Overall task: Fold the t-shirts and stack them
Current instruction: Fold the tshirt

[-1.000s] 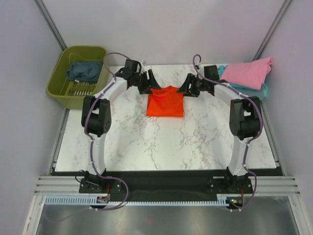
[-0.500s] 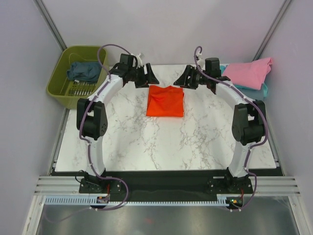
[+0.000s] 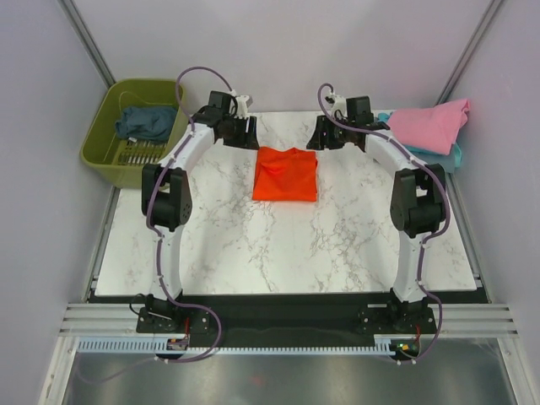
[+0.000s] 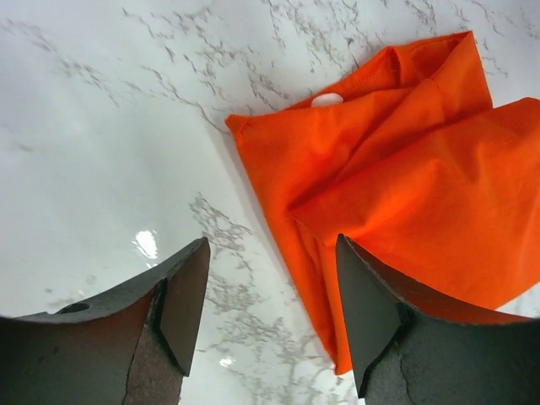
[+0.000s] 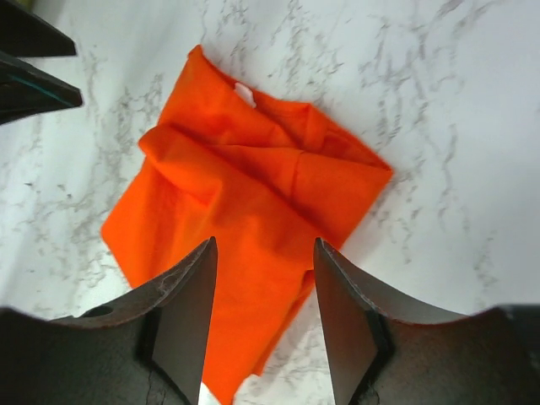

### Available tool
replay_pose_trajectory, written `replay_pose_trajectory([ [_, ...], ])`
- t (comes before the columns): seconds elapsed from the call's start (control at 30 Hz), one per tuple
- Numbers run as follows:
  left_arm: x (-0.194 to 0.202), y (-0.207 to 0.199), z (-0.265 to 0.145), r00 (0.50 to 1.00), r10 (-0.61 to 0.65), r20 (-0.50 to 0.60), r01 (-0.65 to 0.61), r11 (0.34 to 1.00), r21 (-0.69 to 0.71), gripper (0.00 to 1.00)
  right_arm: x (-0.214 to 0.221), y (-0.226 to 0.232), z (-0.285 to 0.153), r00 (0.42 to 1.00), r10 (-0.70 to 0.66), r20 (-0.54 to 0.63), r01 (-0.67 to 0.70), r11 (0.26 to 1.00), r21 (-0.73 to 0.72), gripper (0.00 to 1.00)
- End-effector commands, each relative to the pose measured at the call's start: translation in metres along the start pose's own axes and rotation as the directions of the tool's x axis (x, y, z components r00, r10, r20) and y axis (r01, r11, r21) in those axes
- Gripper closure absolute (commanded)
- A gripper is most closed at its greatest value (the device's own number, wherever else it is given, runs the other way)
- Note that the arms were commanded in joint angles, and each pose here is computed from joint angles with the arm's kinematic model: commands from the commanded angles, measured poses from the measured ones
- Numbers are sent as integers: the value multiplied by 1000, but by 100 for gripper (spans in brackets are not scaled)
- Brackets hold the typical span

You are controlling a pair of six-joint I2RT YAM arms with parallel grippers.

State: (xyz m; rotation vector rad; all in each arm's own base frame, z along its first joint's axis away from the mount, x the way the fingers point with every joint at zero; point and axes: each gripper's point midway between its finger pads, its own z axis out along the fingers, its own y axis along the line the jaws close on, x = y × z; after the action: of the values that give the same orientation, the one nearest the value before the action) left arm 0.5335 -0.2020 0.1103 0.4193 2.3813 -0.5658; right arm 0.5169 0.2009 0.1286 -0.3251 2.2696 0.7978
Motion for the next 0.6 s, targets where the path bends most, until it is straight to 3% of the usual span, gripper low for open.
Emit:
replay_pose_trajectory([
  [0.0, -24, 15, -10, 969, 245, 18, -244, 968, -64, 31, -16, -26, -12, 984, -177, 5, 176, 981, 79, 43],
  [0.17, -32, 9, -10, 928, 372, 29, -372, 928, -8, 32, -3, -30, -9, 973, -227, -49, 230, 972, 52, 47],
  [0.33, -24, -5, -4, 925, 378, 31, -380, 921, 90, 30, 10, -33, -1, 976, -203, -81, 206, 978, 28, 48],
  [0.57, 7, -33, 7, 985, 165, -58, -144, 953, 265, 35, 21, -34, 4, 980, -168, -104, 170, 985, 12, 48],
])
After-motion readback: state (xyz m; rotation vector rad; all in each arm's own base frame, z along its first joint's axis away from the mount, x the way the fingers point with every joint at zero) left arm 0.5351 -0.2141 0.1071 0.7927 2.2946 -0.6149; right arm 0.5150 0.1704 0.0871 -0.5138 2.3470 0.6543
